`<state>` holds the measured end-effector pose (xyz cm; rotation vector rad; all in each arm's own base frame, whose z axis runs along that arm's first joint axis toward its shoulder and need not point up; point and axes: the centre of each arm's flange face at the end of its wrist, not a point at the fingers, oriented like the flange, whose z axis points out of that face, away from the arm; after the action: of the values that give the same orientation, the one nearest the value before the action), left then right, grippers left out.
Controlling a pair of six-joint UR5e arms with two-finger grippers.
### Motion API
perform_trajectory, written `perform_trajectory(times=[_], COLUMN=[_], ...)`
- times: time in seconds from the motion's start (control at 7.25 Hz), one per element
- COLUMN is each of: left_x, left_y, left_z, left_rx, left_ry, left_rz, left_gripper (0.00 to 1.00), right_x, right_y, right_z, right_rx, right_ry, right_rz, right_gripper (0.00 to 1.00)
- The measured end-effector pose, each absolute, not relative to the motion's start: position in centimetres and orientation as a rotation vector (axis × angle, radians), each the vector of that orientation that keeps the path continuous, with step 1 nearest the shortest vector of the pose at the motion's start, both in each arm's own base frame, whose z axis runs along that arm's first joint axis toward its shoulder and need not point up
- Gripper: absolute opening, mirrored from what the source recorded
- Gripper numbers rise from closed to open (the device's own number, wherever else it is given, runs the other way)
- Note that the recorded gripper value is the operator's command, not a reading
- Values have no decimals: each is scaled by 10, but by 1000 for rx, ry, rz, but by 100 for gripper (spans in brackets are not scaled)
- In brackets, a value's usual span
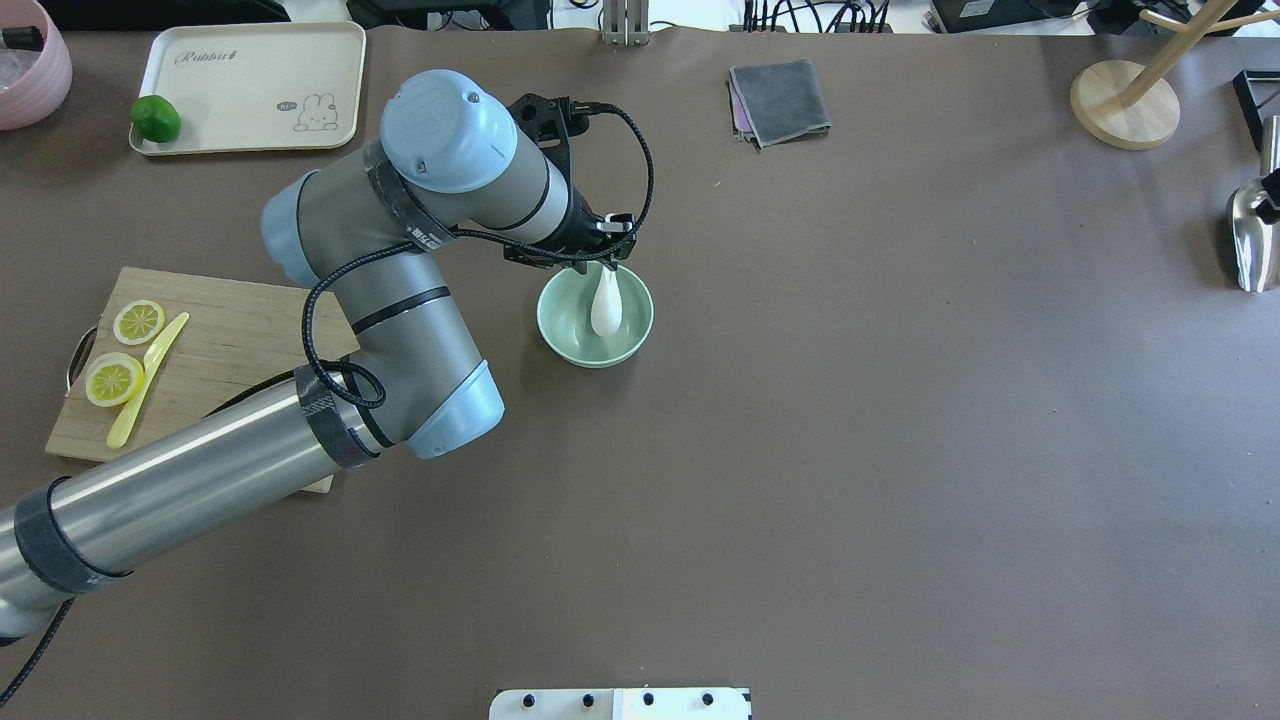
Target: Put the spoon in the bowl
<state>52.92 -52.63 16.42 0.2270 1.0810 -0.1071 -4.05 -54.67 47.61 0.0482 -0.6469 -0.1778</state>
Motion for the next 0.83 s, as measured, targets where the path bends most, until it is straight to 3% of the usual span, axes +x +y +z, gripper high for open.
perform_trajectory(times=[0.41,0.83], left_x=[455,327], left_y=[-520,-557], left_z=[217,303], left_rx=[356,479], left_ry=[1037,882], left_rz=[-18,166], left_gripper=[98,98], right_x=[-33,-14], right_y=[-547,-540], right_z=[477,489], right_rx=[46,38], right_ry=[-649,-658], right_rz=[-164,-127], right_gripper=[100,100])
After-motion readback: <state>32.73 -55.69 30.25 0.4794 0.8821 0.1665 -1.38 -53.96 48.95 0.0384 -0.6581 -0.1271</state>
